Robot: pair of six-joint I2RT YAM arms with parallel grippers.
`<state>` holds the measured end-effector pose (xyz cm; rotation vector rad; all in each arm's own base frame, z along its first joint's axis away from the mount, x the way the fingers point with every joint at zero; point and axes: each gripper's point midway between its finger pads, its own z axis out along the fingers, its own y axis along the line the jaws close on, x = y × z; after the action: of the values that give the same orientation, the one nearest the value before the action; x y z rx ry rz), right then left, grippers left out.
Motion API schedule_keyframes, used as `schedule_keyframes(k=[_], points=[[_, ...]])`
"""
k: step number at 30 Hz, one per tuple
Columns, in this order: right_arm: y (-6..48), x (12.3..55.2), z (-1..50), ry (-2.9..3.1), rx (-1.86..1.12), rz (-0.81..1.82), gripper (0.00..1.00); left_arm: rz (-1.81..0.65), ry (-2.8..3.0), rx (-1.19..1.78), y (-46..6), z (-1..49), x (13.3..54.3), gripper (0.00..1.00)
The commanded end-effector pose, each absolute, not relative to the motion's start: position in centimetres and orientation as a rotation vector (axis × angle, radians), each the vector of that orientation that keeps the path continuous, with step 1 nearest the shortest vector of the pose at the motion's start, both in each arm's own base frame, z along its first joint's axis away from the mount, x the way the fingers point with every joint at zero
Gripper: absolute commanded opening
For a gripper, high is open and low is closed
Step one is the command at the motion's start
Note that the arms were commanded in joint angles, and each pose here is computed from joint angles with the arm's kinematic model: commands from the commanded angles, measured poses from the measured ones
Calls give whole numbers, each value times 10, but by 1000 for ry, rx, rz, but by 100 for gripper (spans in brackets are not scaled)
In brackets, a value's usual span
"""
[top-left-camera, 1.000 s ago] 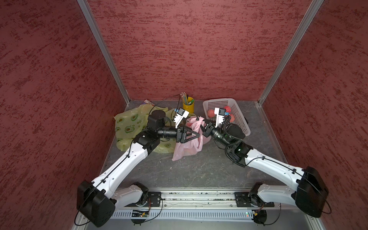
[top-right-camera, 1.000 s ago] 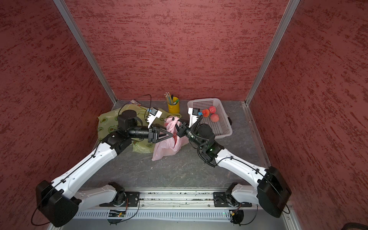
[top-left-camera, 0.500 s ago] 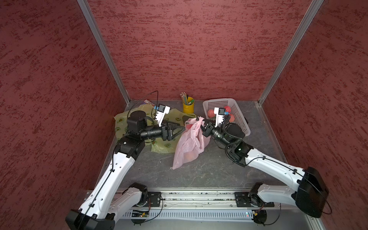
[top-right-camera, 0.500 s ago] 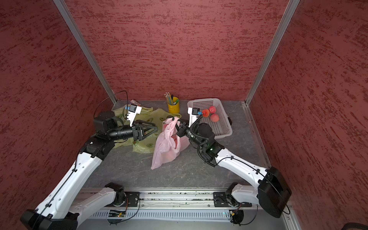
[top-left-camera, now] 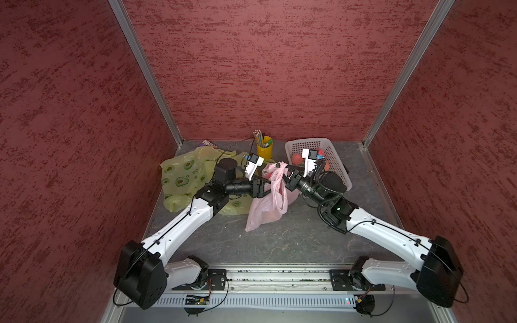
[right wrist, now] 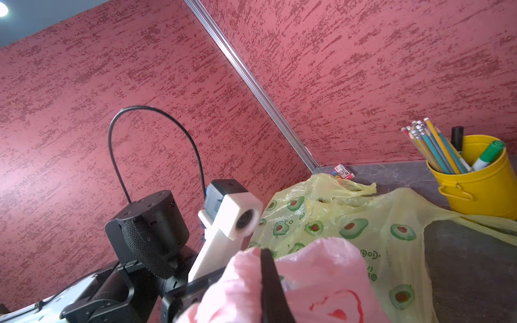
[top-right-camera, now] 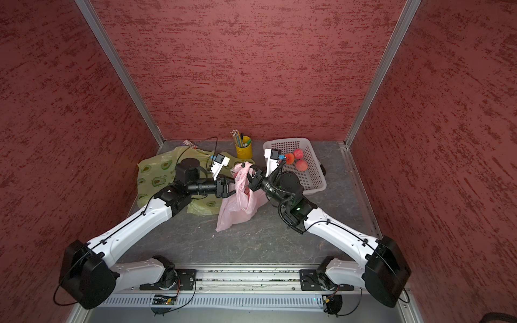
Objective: Place the peach into a plastic bag & tie a knot
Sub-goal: Tie the plastic bag at the center of the board.
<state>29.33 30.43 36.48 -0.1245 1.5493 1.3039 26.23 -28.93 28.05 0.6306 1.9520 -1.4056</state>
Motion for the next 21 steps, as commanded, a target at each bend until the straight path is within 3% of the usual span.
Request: schedule_keyframes(k=[1,4,12,14,21], points=[[296,289,402,1440,-94,1354,0,-1473,1818,675,-307,295,254,29],[293,292,403,1432,-71,1343,0,-1507,1772,672,-314,295,244,13],[293,295,403,1438,-64,1332,0,-1471,1723,706,-319,305,228,6],[294,293,404,1433,-71,1348,0,-1459,1729,692,-317,305,231,7],[304,274,418,1400,-155,1476,0,-1424,1844,487,-290,278,266,29]])
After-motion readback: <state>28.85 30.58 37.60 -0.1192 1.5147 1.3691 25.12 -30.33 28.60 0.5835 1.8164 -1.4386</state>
